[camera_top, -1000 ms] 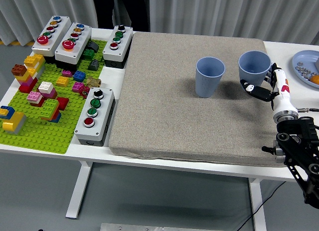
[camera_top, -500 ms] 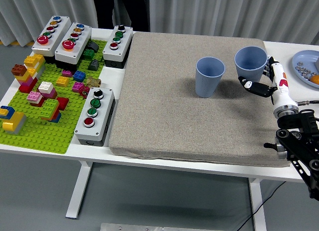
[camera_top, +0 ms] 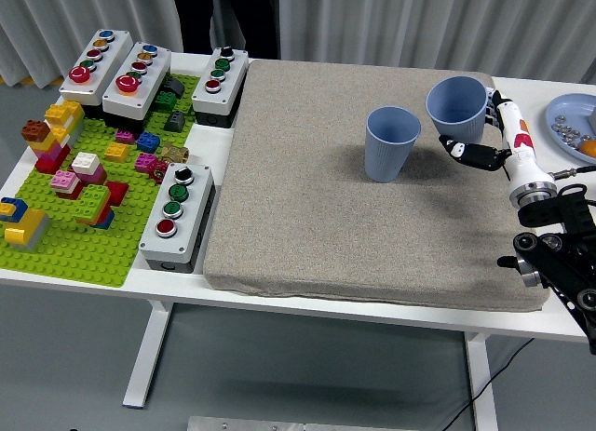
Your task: Pick cup pour cup place
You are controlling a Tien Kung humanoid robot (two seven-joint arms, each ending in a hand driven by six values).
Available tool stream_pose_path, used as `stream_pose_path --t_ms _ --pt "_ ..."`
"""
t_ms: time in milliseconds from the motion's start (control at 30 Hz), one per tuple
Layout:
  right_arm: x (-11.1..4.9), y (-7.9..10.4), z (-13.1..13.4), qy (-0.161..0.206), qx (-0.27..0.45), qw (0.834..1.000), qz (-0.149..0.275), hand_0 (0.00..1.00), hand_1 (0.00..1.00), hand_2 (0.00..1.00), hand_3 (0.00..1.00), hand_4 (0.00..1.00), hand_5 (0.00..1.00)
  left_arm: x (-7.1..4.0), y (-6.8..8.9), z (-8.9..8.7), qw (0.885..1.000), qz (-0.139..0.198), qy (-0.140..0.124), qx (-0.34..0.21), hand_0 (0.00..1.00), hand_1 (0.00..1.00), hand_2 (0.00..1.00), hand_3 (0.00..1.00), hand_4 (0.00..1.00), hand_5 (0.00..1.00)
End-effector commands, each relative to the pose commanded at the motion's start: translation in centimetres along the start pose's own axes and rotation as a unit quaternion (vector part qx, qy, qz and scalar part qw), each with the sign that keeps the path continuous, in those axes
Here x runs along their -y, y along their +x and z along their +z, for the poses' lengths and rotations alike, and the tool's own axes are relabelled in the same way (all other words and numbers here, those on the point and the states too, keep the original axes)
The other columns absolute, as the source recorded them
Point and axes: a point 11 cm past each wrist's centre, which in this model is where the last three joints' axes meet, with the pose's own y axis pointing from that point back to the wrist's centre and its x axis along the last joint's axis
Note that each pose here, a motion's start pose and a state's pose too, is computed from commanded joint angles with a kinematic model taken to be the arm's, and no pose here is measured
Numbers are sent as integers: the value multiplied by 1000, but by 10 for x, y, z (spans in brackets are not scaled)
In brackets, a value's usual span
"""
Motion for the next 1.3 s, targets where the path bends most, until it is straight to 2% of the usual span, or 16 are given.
stream_pose_path --t_ms 567,1033,1300 --pt "9 -4 -18 33 -38 999 -14 755 661 581 668 697 76 0 -1 3 1000 -1 -2 -1 762 805 839 763 506 940" --pt "11 -2 -18 40 -56 998 -15 755 662 582 667 697 77 0 0 4 1000 0 -3 3 762 804 839 763 507 939" --pt "12 -1 -20 56 -93 994 -15 756 662 582 667 697 77 0 1 3 1000 1 -2 4 762 805 839 763 507 940"
